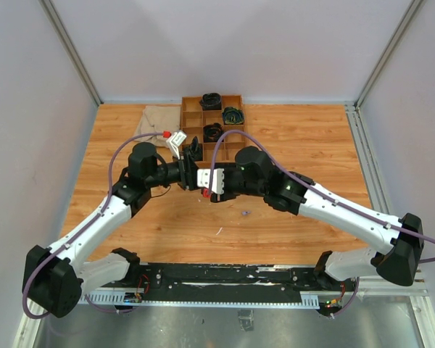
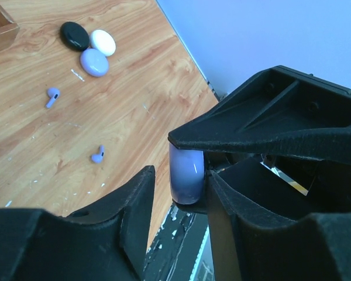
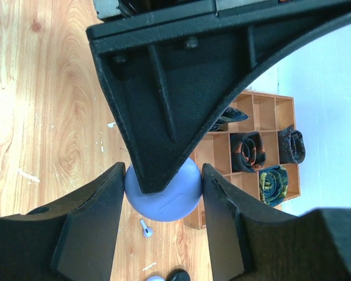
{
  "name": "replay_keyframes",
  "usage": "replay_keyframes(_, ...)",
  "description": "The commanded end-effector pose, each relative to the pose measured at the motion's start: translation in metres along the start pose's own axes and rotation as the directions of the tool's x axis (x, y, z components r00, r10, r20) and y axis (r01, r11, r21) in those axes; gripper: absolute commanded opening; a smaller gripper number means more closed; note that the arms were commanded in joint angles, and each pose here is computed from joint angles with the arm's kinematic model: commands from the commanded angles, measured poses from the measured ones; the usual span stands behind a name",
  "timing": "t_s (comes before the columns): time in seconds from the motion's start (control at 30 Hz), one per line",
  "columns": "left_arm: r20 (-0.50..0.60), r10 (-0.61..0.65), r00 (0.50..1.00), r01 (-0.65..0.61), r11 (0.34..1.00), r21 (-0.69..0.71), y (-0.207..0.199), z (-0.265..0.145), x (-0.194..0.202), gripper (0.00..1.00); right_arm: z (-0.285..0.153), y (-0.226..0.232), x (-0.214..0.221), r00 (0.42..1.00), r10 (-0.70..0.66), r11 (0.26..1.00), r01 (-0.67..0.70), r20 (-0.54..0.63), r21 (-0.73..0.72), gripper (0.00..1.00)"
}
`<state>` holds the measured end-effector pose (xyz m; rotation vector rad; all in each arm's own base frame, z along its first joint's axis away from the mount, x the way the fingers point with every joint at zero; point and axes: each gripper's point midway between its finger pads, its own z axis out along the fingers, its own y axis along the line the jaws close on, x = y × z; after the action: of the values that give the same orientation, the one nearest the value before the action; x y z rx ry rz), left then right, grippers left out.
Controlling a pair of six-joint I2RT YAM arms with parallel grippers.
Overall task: Insert the wireless bluetooth earbuds into the charging case
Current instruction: Pick up the charging case at the center of the board.
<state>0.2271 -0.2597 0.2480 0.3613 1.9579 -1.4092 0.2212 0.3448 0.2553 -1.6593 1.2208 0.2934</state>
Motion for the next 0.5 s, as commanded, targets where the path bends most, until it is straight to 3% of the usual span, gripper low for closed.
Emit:
replay_keyframes(0.0, -0.005, 0.002, 1.000, -0.001, 0.999, 0.053, -0.006, 0.001, 0.001, 0.42, 0.001, -0.004, -0.015, 0.998, -0.057, 0.998, 0.056, 0.040, 0.022, 0.32)
replay_keyframes(0.23, 0.008, 0.024, 1.000, -0.024, 0.997, 0.070, -0.010, -0.002, 0.000, 0.22, 0.000, -0.004, -0.014, 0.995, -0.094, 0.995, 0.093, 0.041, 0.029, 0.47)
replay_keyframes(0.47, 0.081, 0.103, 0.991, -0.108, 0.992, 0.065, -0.015, -0.009, -0.009, 0.14, -0.017, -0.009, -0.017, 0.996, -0.068, 0.996, 0.065, 0.059, 0.062, 0.76)
